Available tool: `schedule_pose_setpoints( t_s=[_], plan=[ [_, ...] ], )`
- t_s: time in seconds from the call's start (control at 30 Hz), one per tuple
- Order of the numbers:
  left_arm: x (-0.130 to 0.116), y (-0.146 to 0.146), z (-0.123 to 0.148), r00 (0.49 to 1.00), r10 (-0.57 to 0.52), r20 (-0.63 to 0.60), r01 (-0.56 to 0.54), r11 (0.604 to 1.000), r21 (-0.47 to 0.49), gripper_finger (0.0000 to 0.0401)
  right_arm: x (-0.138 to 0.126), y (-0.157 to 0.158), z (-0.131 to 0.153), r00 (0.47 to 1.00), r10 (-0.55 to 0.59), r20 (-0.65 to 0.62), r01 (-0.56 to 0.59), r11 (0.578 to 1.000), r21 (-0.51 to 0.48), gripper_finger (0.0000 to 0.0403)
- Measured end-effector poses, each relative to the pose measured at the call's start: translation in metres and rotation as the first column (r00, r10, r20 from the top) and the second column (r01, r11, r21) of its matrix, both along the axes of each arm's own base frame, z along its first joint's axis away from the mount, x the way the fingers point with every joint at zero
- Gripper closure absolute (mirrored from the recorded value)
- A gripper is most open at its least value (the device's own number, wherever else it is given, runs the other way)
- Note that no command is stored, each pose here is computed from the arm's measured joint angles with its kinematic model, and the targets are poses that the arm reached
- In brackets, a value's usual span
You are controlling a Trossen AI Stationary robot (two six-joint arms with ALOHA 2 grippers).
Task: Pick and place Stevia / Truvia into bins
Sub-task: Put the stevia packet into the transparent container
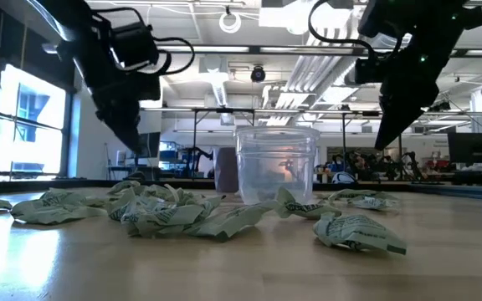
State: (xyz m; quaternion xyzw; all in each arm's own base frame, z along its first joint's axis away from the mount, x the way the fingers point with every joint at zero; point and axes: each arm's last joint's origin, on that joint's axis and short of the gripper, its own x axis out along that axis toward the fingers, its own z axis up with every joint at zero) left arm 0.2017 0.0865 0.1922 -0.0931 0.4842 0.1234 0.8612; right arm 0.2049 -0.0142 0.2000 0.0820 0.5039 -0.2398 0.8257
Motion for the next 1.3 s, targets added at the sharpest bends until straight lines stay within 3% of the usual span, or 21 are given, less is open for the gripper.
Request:
schedule_pose_setpoints(
  t_s=[0.17,0.43,0.67,0.9,1.1,1.3],
  plan=[
    [-0.005,0.003,-0.009,0.986,-0.129,-0.109,0.133,0.991,0.030,0.0304,0.000,-0.001,0.000,1.000,-0.016,0.003,0.017,1.000,-0.014,0.0142],
    [-0.001,0.008,-0.026,0.959,-0.167,-0.228,0.183,0.982,0.053,0.0296,0.000,-0.002,0.000,0.999,-0.039,0.006,0.039,0.998,-0.043,0.0141],
    [0.000,0.014,-0.030,0.954,-0.073,-0.292,0.126,0.978,0.166,0.0228,0.000,-0.002,0.001,0.994,-0.106,0.033,0.107,0.994,-0.014,0.0141],
    [0.002,0.012,-0.033,0.956,-0.102,-0.275,0.137,0.985,0.108,0.0172,0.000,-0.002,0.001,0.994,-0.108,0.033,0.109,0.994,-0.032,0.0141],
    [0.007,0.015,-0.046,0.947,-0.112,-0.301,0.144,0.986,0.084,0.0183,0.000,-0.002,0.001,0.993,-0.109,0.034,0.110,0.993,-0.033,0.0141],
    [0.008,0.015,-0.053,0.943,-0.057,-0.329,0.078,0.996,0.052,0.0242,0.000,-0.002,0.001,0.994,-0.108,0.034,0.109,0.994,-0.030,0.0141]
  ],
)
